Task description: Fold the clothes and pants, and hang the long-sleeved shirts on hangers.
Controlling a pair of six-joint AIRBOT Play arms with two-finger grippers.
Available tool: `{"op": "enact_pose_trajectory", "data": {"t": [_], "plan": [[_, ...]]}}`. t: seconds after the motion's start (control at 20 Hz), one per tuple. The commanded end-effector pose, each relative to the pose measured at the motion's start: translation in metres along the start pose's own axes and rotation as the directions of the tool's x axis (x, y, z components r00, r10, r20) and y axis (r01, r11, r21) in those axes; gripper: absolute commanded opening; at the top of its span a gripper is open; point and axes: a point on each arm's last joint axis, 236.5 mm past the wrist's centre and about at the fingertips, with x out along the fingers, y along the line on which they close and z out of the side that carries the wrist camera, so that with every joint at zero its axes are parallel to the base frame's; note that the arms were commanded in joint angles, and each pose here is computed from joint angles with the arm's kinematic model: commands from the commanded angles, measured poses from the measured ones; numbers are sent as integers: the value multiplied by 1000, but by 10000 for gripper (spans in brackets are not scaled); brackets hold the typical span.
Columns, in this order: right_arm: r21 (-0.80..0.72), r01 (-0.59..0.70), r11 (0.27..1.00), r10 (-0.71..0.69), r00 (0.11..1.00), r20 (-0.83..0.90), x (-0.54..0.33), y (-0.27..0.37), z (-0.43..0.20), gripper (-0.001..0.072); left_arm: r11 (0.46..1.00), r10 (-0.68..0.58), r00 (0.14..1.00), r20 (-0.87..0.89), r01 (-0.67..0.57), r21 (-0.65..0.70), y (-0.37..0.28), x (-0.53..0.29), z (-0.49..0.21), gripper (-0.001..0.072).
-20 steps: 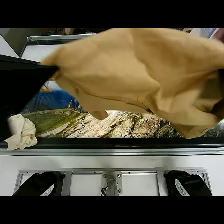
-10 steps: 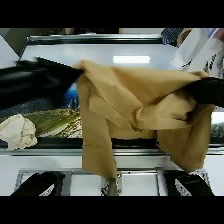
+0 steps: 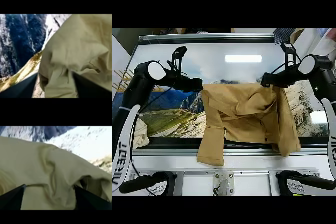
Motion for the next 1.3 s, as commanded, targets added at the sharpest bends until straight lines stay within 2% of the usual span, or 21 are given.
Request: {"op": "enact_pose_trajectory", "data": {"t": [0.0,0.15,0.35,0.5,0.6,0.75,1.25], "plan": [[-55,41,998,-27,972,233,-5,-14,65,683,996,39,999,-17,-40,-84,48,12,22,644],[-180,67,981,-11,956,295,-54,-2,71,678,990,62,998,-8,-62,-128,71,-3,25,644],[-332,-3,943,59,985,160,-74,40,10,677,980,65,991,-116,-86,-181,85,13,-32,626],[-405,-88,910,100,995,7,-41,75,-57,677,976,26,968,-248,-78,-205,76,51,-92,626],[-452,-143,881,103,988,-111,-7,93,-105,677,973,-26,961,-274,-39,-227,62,73,-112,626],[-518,-149,842,73,984,-163,40,103,-145,676,966,-80,953,-292,2,-257,48,87,-127,626],[-446,-102,889,85,995,-59,129,107,-129,676,965,-82,954,-290,3,-264,50,87,-127,626]]}}
